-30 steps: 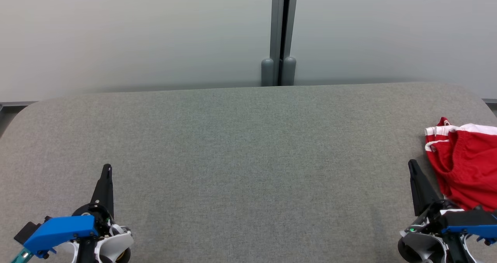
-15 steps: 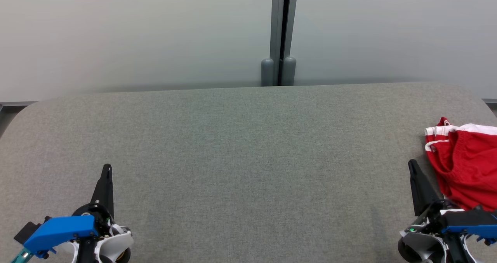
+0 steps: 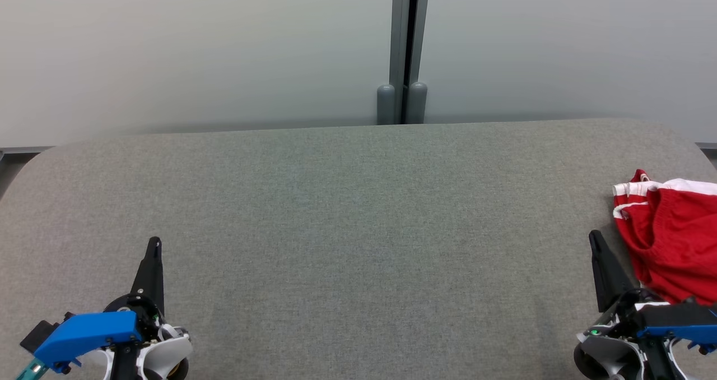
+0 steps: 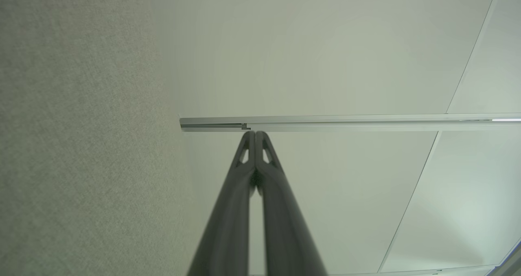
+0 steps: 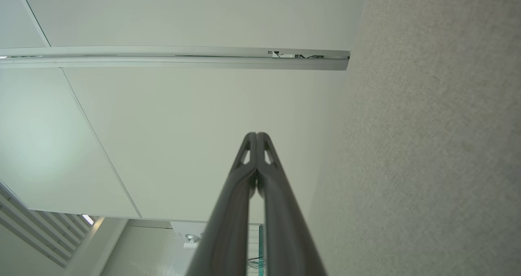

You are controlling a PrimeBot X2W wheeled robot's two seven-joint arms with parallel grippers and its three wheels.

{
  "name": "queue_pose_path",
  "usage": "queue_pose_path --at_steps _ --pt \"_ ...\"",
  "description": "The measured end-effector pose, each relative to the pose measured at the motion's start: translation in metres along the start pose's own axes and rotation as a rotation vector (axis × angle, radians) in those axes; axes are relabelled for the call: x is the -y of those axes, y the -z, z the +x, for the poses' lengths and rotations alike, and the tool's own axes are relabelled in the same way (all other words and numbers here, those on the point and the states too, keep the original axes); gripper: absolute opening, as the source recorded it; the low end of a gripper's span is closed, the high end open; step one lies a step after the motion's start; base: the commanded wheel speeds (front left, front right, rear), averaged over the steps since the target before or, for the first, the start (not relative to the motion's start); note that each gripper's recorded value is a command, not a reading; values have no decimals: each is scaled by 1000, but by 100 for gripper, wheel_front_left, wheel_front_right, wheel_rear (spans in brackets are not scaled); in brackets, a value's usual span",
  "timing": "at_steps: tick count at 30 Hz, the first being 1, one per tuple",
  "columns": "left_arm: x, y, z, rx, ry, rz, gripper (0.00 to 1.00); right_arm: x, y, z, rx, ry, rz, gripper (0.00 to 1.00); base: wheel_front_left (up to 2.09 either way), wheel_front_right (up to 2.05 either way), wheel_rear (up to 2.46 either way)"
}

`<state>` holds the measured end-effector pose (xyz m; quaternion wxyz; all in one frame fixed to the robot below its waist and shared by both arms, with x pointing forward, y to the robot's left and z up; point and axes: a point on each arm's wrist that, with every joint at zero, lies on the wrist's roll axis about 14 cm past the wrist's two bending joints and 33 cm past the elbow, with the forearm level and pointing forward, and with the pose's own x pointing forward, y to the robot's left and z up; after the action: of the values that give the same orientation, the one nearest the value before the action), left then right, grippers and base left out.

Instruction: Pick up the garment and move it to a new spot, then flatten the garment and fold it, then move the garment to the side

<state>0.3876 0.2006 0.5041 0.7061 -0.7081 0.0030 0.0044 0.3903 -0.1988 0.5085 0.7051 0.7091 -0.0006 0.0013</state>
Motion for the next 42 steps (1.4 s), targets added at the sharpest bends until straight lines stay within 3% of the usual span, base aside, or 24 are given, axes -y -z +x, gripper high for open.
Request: queue_pose_path --at_steps 42 --pt "0 0 0 0 0 0 0 0 0 0 0 0 0 0 0 0 0"
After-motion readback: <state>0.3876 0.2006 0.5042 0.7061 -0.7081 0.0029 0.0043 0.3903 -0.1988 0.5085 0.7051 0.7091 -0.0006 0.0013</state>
